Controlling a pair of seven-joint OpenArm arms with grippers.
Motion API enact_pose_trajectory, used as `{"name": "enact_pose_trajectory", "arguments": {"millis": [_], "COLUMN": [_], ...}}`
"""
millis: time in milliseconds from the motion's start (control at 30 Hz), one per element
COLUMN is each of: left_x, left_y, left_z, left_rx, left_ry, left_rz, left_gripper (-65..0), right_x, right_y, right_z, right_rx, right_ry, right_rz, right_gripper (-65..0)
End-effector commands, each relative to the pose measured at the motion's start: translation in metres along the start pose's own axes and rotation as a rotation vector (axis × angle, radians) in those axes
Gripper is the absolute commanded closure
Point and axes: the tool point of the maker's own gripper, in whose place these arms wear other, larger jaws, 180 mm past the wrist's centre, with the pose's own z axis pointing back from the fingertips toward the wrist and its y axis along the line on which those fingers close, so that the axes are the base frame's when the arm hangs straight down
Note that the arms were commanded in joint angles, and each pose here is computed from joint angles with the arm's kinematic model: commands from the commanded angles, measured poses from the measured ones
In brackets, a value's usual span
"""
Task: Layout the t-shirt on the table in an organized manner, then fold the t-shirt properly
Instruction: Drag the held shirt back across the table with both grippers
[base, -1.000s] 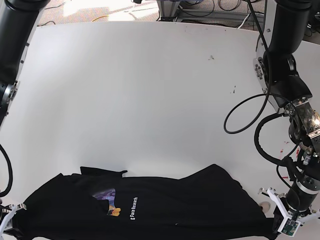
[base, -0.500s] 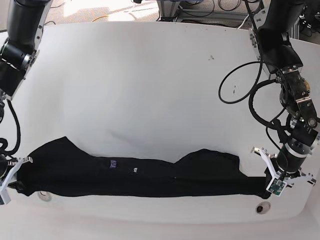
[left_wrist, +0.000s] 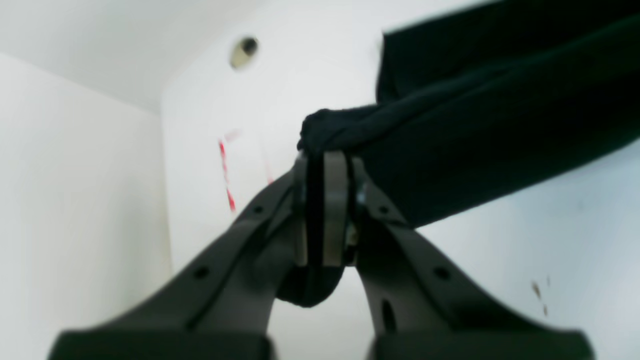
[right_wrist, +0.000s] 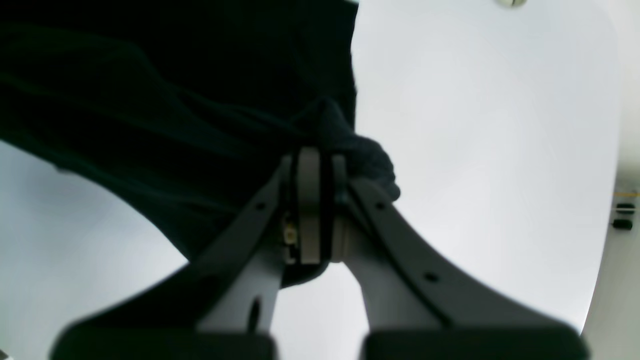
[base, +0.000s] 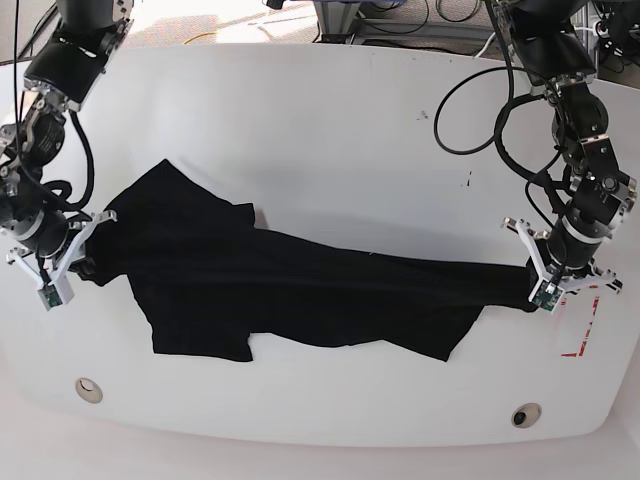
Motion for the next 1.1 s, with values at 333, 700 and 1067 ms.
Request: {"name": "enact_pose_trajectory", "arguments": {"millis": [333,700,1067], "left_x": [-0.067,-0.126,-0.154], "left_y": [-0.032,-0.049,-0.06], "left_z": [0.026,0.055,0.071], "left_rx": [-0.045,-0.065,-0.091], "left_ry": [0.137,0.278,0.353], "left_rz": [0.027,0.066,0.069], "left_gripper": [0.0,0.0,0.0], "right_x": [-0.051,-0.117,-0.152], "right_y": [0.034,0.06,0.076], "right_z": [0.007,0.03,0.038], "right_rx": [0.039,0.143,0.19], "right_ry": [0.089,0.198,0.287], "right_rz": [0.026,-0.053,-0.075], "right_gripper": [0.0,0.0,0.0]}}
